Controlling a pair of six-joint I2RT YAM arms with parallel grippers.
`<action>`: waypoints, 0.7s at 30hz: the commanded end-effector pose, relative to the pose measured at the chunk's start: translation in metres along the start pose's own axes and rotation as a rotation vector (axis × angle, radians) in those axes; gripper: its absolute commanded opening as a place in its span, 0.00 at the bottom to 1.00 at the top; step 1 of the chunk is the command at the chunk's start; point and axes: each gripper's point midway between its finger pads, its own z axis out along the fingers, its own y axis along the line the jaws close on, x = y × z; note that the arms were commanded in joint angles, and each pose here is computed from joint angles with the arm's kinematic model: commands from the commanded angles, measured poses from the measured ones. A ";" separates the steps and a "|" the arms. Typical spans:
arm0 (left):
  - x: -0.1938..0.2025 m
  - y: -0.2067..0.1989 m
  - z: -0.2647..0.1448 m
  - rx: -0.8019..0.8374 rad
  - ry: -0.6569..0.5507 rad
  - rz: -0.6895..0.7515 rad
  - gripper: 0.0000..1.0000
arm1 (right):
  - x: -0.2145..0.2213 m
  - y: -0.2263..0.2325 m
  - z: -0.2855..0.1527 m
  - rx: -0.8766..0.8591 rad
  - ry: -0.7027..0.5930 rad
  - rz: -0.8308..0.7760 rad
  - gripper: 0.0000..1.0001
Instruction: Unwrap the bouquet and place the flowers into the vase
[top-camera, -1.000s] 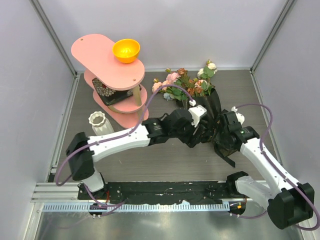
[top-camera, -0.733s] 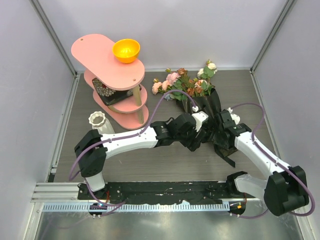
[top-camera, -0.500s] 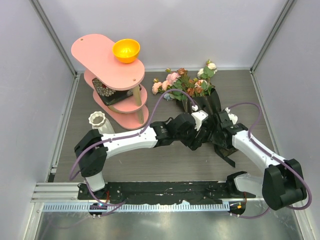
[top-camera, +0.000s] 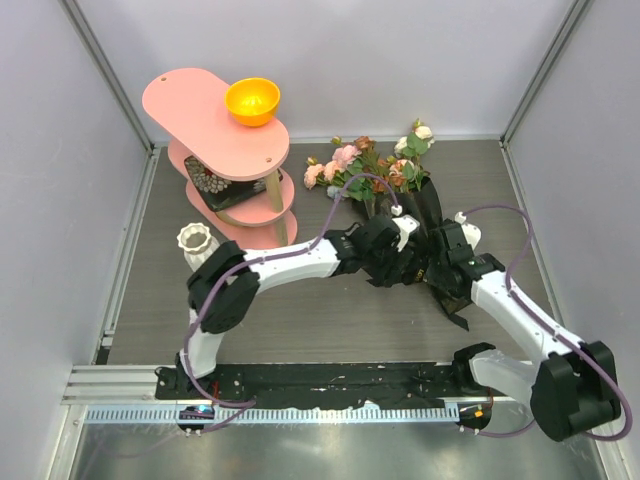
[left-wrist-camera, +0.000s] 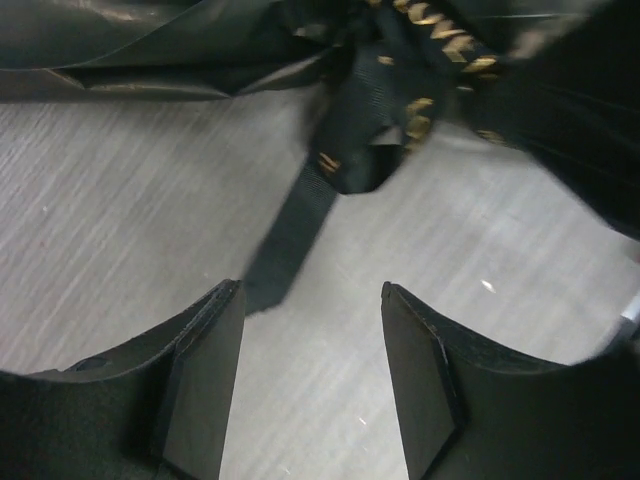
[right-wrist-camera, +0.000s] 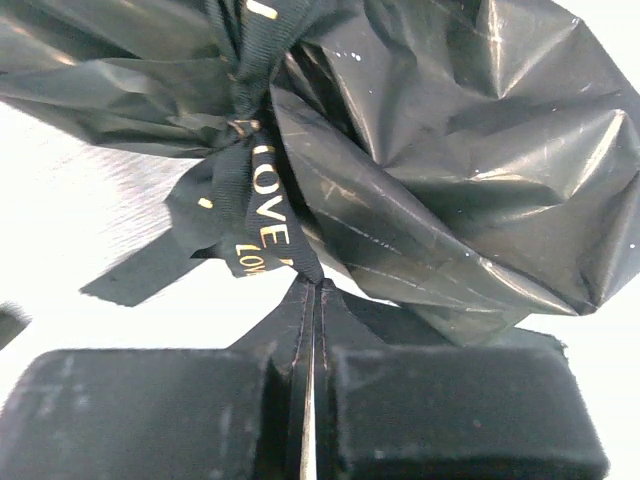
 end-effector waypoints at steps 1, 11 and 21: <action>0.004 0.027 0.023 -0.104 0.083 0.132 0.60 | -0.018 0.011 -0.022 -0.074 -0.072 0.072 0.01; 0.023 0.035 0.050 -0.193 0.167 0.232 0.60 | -0.016 0.009 -0.032 -0.092 -0.077 0.089 0.01; 0.049 0.019 0.066 -0.190 0.218 0.253 0.64 | -0.020 0.014 -0.040 -0.130 -0.091 0.112 0.01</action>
